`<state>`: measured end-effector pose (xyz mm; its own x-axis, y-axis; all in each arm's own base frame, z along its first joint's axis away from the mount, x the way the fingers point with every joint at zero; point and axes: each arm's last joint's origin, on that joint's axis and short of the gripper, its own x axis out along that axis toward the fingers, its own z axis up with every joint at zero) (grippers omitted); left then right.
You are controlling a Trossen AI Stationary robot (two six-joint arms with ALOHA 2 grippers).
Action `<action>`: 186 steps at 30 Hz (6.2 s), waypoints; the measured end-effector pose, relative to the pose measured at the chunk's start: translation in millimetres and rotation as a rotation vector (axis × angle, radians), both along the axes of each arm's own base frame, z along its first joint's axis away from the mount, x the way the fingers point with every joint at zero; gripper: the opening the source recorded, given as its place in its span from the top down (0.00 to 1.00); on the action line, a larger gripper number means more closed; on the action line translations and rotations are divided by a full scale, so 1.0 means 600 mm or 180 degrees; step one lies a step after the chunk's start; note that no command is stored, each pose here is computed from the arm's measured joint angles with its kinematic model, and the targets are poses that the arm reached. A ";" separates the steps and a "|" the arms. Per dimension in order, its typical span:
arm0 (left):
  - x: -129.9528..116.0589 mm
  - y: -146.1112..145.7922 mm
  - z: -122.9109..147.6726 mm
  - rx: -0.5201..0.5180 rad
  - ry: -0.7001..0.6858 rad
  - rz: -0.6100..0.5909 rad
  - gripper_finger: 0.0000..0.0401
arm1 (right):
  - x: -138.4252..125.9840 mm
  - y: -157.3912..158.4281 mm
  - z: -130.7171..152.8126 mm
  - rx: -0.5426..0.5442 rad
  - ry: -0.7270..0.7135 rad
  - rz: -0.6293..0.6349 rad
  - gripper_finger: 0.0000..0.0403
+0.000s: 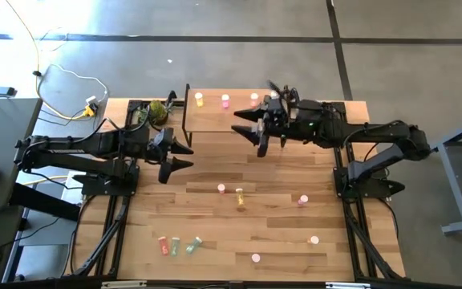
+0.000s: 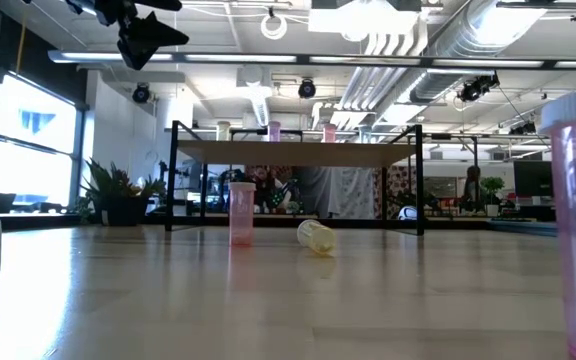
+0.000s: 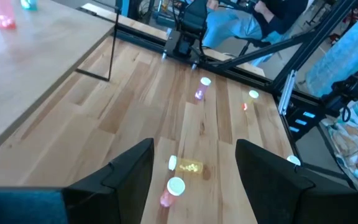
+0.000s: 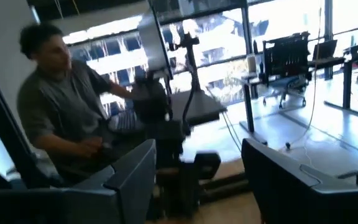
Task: Pick and place medicine bottles onto shelf by color
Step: Put the top red pill bottle on the shelf
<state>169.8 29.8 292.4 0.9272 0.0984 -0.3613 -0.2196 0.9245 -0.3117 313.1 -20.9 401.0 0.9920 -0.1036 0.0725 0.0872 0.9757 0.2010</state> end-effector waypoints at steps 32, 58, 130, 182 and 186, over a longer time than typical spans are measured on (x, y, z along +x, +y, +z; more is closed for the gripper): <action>0.000 0.002 -0.002 0.0039 0.0040 0.0116 0.46 | 0.145 0.094 -0.300 -0.0283 0.2287 0.0667 0.41; -0.001 0.002 -0.004 0.0029 0.0098 0.0115 0.46 | 0.175 0.099 -0.412 -0.0294 0.2700 0.0678 0.42; 0.005 0.015 0.026 0.1110 -0.0268 0.0594 0.46 | -0.092 -0.049 0.006 -0.0997 0.1161 -0.1674 0.74; -0.034 0.111 0.034 0.1216 -0.0221 0.1692 0.46 | -0.039 -0.240 -0.115 -0.0233 0.2375 -0.0621 0.74; -0.034 0.111 0.034 0.1216 -0.0221 0.1692 0.46 | -0.044 -0.243 -0.132 -0.0123 0.2495 -0.0579 0.74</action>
<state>149.4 96.6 312.6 0.7368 0.6589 -0.1513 -0.6680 0.7441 -0.0128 286.9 -166.9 321.7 0.7236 -0.2801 -0.6309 0.3471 0.9376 -0.0182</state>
